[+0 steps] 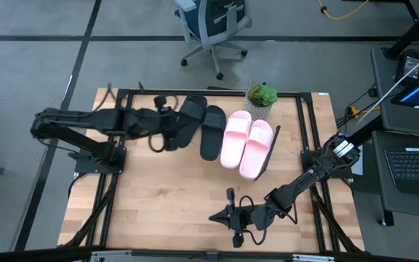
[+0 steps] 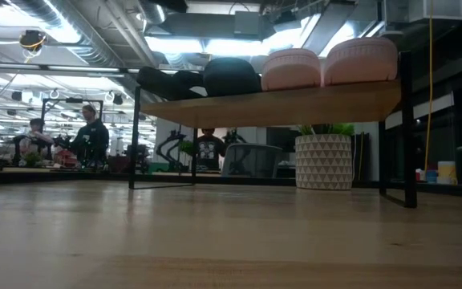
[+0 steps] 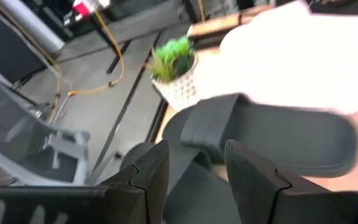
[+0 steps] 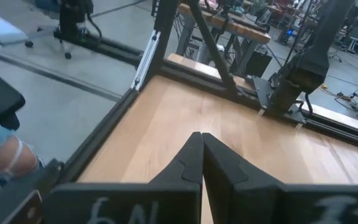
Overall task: Pick and place slides into the shelf
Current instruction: Return to Home Position
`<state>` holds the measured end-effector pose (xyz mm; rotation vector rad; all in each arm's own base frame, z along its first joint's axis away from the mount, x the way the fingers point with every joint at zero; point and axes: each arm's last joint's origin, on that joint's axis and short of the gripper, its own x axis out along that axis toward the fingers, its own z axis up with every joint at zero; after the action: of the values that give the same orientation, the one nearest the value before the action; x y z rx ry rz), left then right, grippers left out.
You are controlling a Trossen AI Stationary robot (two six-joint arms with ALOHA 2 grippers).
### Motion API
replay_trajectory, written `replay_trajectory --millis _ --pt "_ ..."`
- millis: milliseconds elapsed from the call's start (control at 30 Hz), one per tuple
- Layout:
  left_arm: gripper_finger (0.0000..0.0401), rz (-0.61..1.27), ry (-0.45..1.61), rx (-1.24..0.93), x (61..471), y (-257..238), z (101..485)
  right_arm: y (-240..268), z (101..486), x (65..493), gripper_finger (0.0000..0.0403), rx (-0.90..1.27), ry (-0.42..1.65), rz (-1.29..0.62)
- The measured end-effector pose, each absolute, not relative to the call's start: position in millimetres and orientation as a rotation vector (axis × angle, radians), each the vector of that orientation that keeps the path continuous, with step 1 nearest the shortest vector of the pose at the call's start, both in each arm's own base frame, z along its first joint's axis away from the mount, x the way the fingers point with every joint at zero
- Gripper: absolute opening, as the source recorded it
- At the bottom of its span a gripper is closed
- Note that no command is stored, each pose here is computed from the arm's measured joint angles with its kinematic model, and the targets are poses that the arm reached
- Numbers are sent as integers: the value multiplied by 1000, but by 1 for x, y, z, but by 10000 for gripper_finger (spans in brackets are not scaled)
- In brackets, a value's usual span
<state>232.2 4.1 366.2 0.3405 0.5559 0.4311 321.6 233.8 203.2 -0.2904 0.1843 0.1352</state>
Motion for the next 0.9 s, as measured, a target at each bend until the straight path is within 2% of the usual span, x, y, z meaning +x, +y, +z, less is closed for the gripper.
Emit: replay_trajectory --millis 400,600,900 --pt "145 319 434 263 190 -22 388 223 244 308 9 -217 156 154" --pt "145 260 393 240 165 -29 397 207 277 289 9 -210 179 159" --pt "145 218 335 202 125 -23 373 170 313 261 9 -218 278 366"
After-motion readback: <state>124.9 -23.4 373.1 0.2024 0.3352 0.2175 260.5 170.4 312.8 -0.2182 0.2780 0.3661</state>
